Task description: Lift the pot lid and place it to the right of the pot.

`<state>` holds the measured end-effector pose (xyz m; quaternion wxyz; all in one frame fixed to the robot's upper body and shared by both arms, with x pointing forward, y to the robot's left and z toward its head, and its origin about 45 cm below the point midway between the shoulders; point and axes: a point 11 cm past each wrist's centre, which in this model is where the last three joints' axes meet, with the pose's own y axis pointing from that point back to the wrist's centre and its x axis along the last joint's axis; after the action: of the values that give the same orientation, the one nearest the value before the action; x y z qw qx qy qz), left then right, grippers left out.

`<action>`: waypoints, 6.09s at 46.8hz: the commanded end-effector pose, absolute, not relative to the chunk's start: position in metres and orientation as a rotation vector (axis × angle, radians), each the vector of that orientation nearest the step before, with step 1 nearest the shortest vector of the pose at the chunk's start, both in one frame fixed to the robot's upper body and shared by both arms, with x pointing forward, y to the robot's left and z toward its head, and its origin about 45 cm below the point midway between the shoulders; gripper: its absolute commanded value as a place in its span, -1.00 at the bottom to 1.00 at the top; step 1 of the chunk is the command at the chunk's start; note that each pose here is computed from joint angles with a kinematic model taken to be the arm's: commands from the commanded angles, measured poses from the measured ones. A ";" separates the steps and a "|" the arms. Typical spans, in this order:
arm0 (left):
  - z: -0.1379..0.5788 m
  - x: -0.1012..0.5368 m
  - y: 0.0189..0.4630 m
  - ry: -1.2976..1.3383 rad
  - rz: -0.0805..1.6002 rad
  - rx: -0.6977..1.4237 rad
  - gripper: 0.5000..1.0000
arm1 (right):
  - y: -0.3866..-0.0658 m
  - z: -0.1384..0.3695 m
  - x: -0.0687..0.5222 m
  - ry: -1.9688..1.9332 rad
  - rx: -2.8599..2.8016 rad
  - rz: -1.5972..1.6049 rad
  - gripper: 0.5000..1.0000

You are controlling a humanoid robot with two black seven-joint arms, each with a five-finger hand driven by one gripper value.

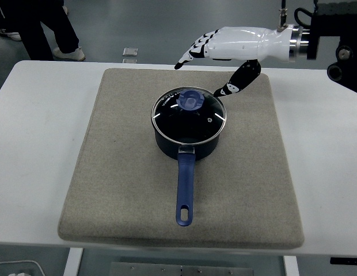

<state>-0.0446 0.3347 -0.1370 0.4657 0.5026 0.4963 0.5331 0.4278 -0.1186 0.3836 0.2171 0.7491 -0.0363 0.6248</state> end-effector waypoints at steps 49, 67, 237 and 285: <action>-0.137 -0.044 0.335 1.218 1.309 1.234 1.00 | -0.100 0.342 0.425 -0.083 2.078 1.775 0.62; -0.137 -0.044 0.335 1.218 1.309 1.234 1.00 | -0.101 0.333 0.426 -0.087 2.064 1.784 0.61; -0.137 -0.044 0.335 1.218 1.309 1.234 1.00 | -0.089 0.294 0.434 -0.074 2.220 1.457 -1.00; -0.137 -0.045 0.335 1.220 1.308 1.235 1.00 | -0.076 0.329 0.441 -0.082 2.184 1.552 -1.00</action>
<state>-0.0446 0.3347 -0.1370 0.4657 0.5027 0.4964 0.5330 0.4409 -0.0769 0.3292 0.2293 0.7932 -0.0298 0.5634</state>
